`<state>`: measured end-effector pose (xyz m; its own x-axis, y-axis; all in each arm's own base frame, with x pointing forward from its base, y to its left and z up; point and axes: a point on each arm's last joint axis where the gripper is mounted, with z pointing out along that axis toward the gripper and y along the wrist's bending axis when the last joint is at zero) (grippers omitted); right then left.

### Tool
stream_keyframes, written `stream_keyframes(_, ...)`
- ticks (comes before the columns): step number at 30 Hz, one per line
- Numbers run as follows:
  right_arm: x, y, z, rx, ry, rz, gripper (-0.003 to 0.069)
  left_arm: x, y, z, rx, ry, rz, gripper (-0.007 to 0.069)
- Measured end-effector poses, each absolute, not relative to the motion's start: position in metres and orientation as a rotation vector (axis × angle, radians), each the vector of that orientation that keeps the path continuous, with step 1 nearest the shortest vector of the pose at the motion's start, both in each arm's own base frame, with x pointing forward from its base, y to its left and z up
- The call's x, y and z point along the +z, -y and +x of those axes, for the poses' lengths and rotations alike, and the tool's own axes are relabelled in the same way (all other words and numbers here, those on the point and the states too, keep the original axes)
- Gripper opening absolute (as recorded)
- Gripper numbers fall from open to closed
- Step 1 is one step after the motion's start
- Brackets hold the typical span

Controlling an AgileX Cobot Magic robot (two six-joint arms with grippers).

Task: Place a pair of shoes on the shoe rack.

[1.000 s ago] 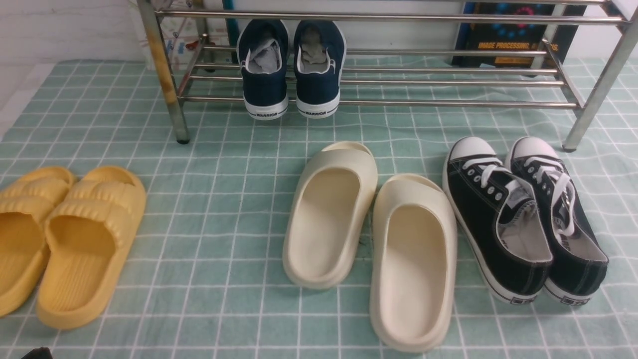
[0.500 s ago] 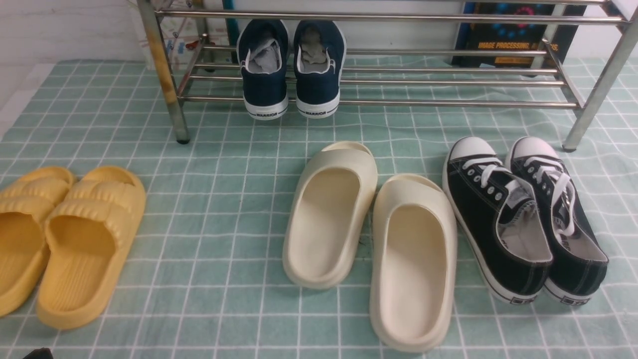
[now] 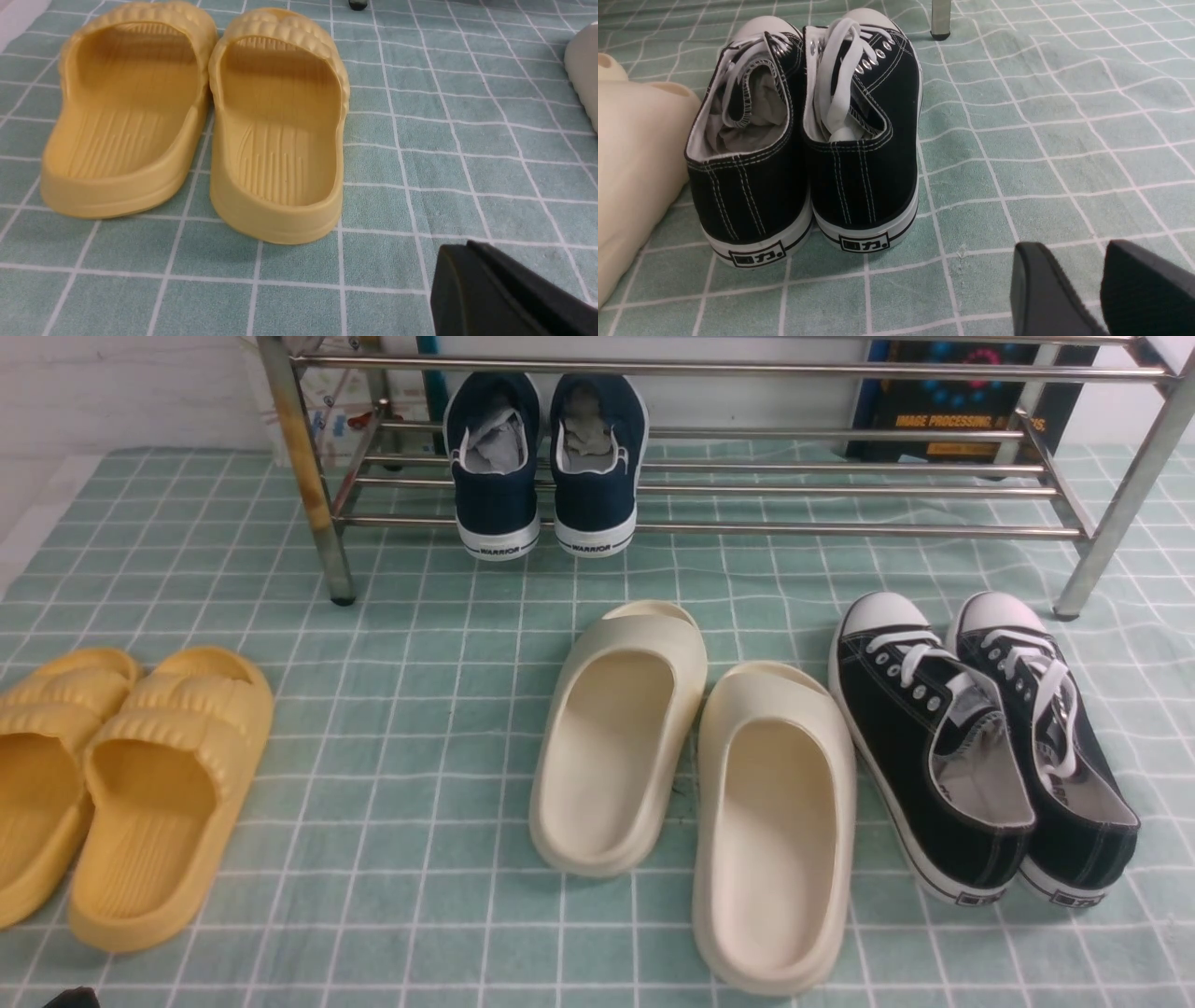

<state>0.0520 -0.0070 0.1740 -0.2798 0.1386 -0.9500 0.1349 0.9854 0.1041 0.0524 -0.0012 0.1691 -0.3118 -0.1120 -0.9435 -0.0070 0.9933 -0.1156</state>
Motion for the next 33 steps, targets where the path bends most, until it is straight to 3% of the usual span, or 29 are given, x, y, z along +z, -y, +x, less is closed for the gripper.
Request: stream_keyframes(33, 0.174, 0.007, 0.052, 0.003, -1.859, 0.198, 0.0239, 0.1691, 0.0012, 0.0524, -0.105, -1.886, -0.086, 0.0005)
